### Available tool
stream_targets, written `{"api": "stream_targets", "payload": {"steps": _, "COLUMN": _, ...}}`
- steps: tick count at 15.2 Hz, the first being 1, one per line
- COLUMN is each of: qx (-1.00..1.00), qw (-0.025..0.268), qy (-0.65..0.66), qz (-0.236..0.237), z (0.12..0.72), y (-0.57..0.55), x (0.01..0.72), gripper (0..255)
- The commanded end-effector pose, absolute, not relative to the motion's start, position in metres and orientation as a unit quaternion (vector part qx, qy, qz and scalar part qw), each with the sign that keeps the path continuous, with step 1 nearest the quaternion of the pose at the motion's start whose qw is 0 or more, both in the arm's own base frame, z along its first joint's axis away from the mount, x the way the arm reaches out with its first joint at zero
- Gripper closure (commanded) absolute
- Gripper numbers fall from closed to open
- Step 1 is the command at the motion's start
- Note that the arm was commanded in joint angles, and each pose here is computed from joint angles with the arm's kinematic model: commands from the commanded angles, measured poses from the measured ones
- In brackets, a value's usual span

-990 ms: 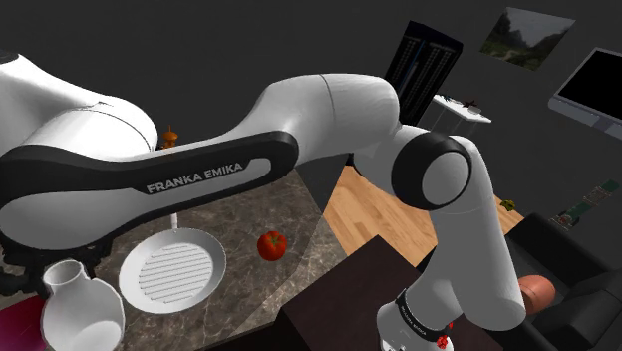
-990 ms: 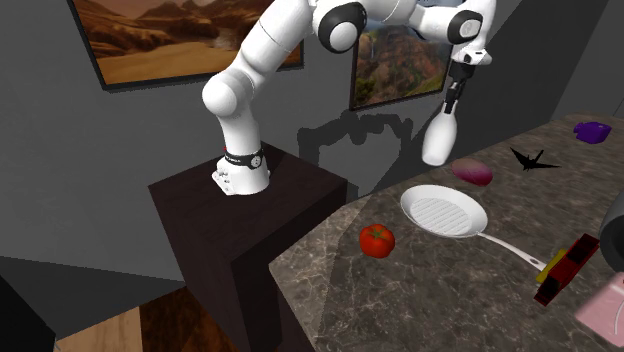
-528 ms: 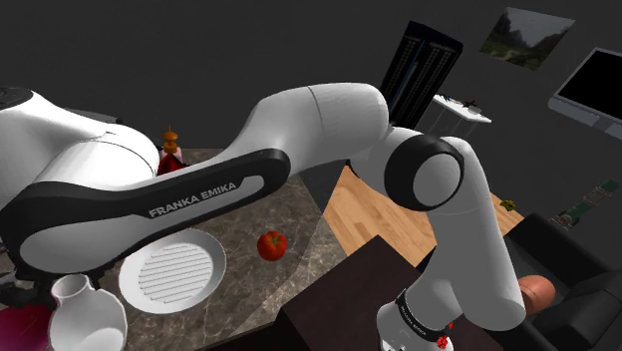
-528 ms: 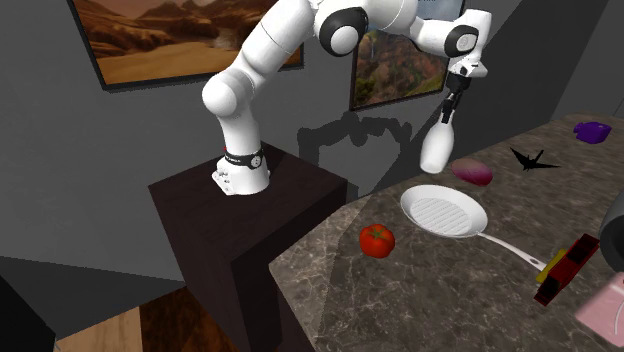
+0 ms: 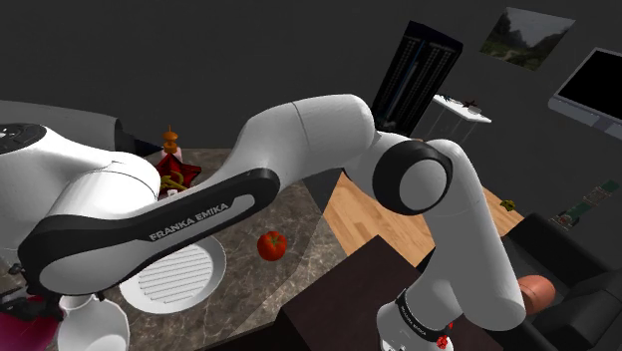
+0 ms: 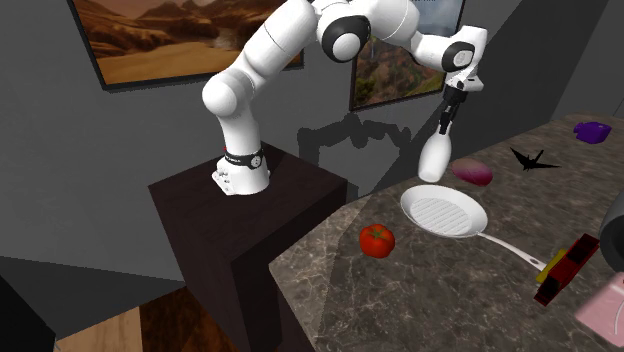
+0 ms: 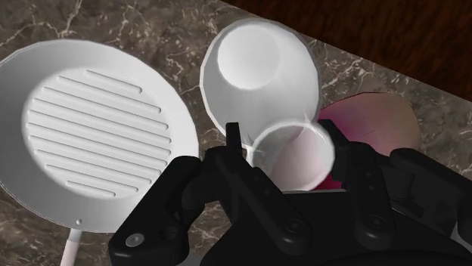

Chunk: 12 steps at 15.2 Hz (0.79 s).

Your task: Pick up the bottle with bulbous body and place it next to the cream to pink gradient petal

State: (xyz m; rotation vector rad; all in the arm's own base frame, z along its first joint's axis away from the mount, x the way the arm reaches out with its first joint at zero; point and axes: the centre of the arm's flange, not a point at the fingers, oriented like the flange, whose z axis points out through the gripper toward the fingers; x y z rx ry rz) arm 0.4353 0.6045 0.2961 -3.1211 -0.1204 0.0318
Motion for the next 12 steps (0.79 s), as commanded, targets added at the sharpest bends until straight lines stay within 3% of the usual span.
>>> {"api": "stream_targets", "payload": {"steps": 1, "qx": -0.999, "qw": 0.01, "qy": -0.039, "qz": 0.01, "z": 0.2926, "y": 0.6046, "x": 0.4351, "gripper": 255}}
{"api": "stream_targets", "payload": {"steps": 7, "qx": -0.999, "qw": 0.01, "qy": -0.038, "qz": 0.01, "z": 0.2926, "y": 0.6046, "x": 0.4351, "gripper": 255}}
{"api": "stream_targets", "payload": {"steps": 8, "qx": -0.999, "qw": 0.01, "qy": -0.039, "qz": 0.01, "z": 0.2927, "y": 0.6045, "x": 0.435, "gripper": 0}}
{"api": "stream_targets", "payload": {"steps": 12, "qx": -0.999, "qw": 0.01, "qy": -0.038, "qz": 0.01, "z": 0.2928, "y": 0.6046, "x": 0.435, "gripper": 0}}
